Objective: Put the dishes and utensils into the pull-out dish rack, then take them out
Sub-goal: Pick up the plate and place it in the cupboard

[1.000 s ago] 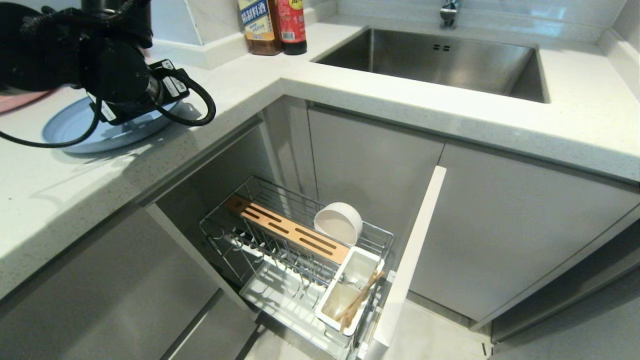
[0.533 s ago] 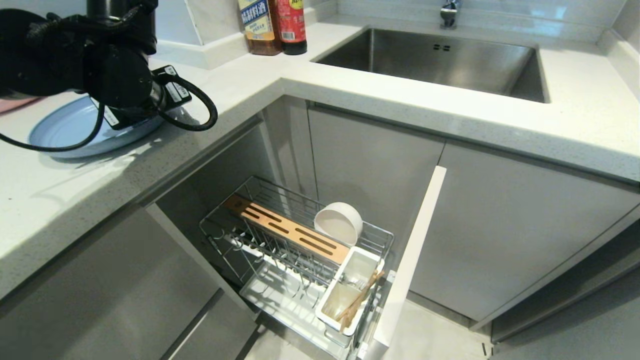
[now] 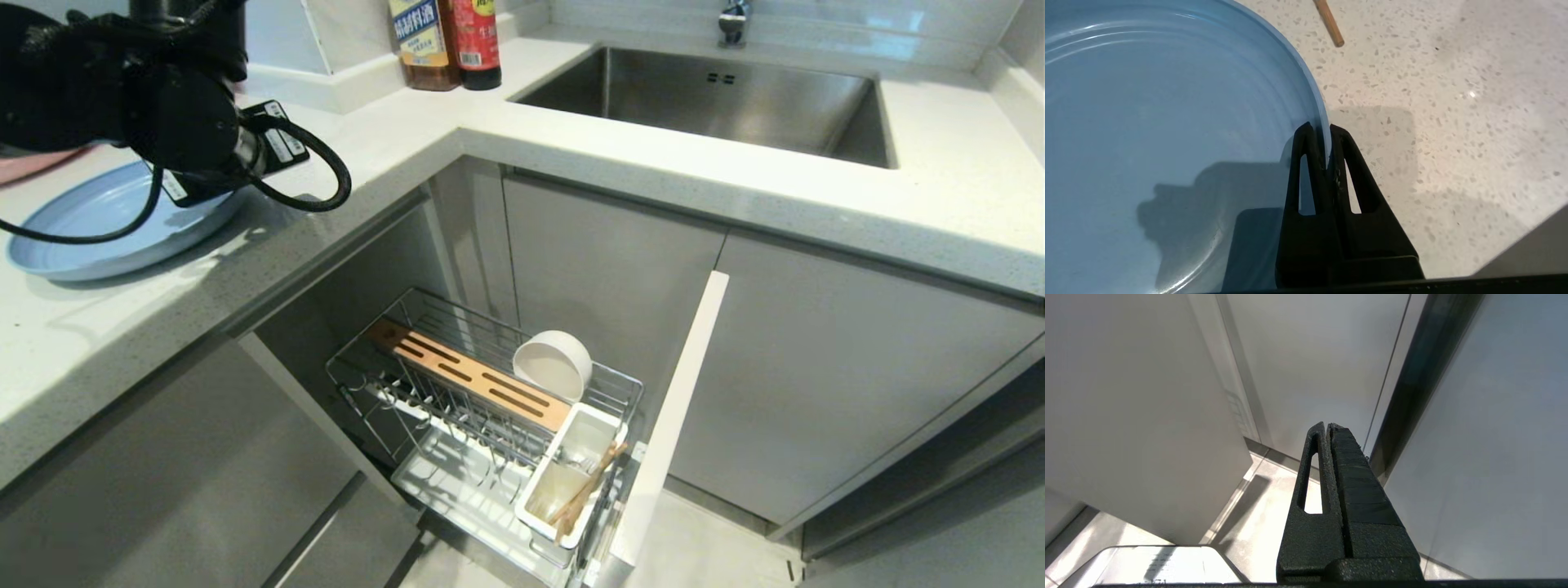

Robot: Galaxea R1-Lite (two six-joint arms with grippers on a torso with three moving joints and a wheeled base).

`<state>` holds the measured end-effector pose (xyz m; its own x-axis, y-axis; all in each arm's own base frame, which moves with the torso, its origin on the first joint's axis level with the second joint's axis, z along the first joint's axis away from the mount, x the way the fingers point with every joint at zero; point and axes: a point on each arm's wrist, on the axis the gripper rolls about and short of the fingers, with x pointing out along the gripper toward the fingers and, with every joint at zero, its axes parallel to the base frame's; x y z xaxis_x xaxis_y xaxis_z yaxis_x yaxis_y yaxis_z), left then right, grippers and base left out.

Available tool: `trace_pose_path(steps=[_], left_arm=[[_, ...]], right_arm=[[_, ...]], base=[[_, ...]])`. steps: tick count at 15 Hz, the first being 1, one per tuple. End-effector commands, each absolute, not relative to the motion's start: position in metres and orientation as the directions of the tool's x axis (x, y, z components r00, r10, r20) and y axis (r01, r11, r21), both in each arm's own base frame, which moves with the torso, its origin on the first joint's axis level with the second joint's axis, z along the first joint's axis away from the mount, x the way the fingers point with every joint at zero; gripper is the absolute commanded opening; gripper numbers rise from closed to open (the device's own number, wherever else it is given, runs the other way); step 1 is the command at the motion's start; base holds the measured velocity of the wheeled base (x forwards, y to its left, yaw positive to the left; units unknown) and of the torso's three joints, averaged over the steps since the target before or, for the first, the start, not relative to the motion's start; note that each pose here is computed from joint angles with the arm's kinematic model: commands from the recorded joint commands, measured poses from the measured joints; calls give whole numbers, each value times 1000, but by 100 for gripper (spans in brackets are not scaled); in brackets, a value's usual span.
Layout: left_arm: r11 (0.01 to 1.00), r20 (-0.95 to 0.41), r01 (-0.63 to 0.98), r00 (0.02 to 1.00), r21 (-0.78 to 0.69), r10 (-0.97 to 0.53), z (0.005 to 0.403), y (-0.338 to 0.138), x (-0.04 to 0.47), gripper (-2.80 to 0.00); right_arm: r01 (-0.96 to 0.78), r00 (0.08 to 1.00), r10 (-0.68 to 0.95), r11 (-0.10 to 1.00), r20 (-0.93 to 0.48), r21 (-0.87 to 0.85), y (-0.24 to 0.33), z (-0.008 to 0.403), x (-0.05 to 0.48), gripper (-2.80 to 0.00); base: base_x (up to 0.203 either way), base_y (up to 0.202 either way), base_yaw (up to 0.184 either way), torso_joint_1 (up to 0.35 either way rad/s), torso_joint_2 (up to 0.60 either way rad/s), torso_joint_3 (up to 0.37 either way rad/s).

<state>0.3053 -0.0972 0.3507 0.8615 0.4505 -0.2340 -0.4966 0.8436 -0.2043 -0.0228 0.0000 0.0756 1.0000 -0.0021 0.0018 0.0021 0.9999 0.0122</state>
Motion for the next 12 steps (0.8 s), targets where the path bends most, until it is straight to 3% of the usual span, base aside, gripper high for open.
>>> trace_pose_path(steps=[1,3,8,12], left_arm=[[856,-223,-475,874,-205,432,359,-98,296,-280],[884,-217,-437,891,-168,399,366,-102,283,-280],[917,-73,-268,964,-295,258,406,-126,243,-280],[926,4,-78,996,-370,85,429,-154,182,-280]], right_arm=[[2,1000,-2,1000,0,12,0,75,-23,-280],[2,1000,-2,1000,1,12,0,76,-23,-280],[2,1000,-2,1000,0,12,0,75,-23,-280],[2,1000,-2,1000,0,12,0,75,-23,-280]], base=[[0,0,0,0,0,0],[0,0,0,0,0,0],[0,0,0,0,0,0],[0,0,0,0,0,0]])
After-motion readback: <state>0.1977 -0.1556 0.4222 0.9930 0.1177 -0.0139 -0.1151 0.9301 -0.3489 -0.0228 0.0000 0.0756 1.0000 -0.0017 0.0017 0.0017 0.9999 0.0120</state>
